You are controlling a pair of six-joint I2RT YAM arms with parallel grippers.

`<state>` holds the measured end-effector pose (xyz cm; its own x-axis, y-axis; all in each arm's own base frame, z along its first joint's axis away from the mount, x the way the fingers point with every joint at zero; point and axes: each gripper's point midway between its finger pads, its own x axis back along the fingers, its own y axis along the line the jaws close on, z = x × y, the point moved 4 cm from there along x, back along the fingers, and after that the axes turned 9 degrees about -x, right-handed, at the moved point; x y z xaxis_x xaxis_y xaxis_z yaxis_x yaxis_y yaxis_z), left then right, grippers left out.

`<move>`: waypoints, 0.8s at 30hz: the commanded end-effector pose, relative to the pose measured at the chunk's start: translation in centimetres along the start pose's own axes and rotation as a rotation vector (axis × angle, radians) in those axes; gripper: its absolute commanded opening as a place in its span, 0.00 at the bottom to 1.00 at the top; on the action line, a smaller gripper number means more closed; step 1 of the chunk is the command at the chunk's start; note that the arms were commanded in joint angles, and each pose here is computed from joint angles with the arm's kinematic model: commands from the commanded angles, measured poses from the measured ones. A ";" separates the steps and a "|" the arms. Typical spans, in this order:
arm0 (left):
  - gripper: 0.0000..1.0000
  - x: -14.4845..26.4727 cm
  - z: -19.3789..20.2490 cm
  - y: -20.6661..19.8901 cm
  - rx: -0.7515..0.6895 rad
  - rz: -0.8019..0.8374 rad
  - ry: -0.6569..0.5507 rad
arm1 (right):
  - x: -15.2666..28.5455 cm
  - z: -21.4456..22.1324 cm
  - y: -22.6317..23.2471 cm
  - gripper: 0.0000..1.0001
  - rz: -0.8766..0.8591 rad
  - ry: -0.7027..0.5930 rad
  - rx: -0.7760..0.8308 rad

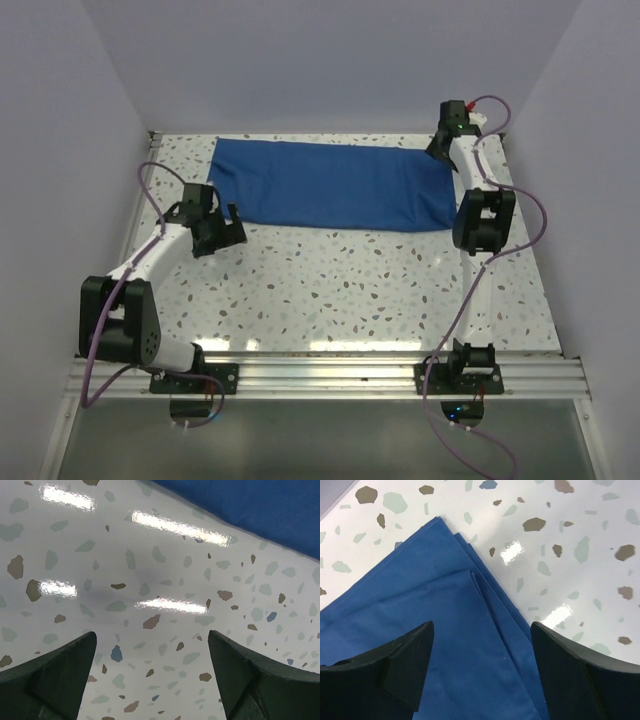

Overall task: Open and lay out the surgical kit
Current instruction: Open the surgical kit at the center of the board.

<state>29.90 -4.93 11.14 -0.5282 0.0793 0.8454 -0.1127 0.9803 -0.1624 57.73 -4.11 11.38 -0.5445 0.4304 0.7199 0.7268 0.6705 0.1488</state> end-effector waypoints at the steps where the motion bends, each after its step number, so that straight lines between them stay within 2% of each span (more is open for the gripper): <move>1: 0.97 -0.7 -1.7 -0.6 0.019 0.005 -0.042 | -0.6 -0.3 2.3 0.80 -0.075 -0.012 -0.046; 12: 0.97 -1.0 -1.1 -0.3 0.031 -0.021 -0.008 | -3.2 0.2 4.2 0.77 -0.119 -0.040 -0.124; 18: 0.97 -0.8 -0.9 0.4 0.037 -0.065 -0.008 | -4.3 0.8 3.5 0.75 -0.076 -0.050 -0.123; 20: 0.97 -0.7 -1.1 0.3 0.036 -0.065 -0.010 | -5.2 0.1 2.1 0.75 -0.045 -0.055 -0.142; 22: 0.97 -0.8 -1.2 0.3 0.036 -0.068 -0.007 | -5.1 -0.1 1.8 0.72 -0.034 -0.063 -0.141; 24: 0.97 -0.8 -1.6 0.3 0.037 -0.069 -0.012 | -5.4 -0.1 1.5 0.64 -0.024 -0.065 -0.140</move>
<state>30.43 -4.36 9.84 -0.4928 0.0231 0.8698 -0.1657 0.9789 -0.1199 61.12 -3.66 6.78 -0.5743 0.4037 0.7122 0.7369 0.6339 0.2349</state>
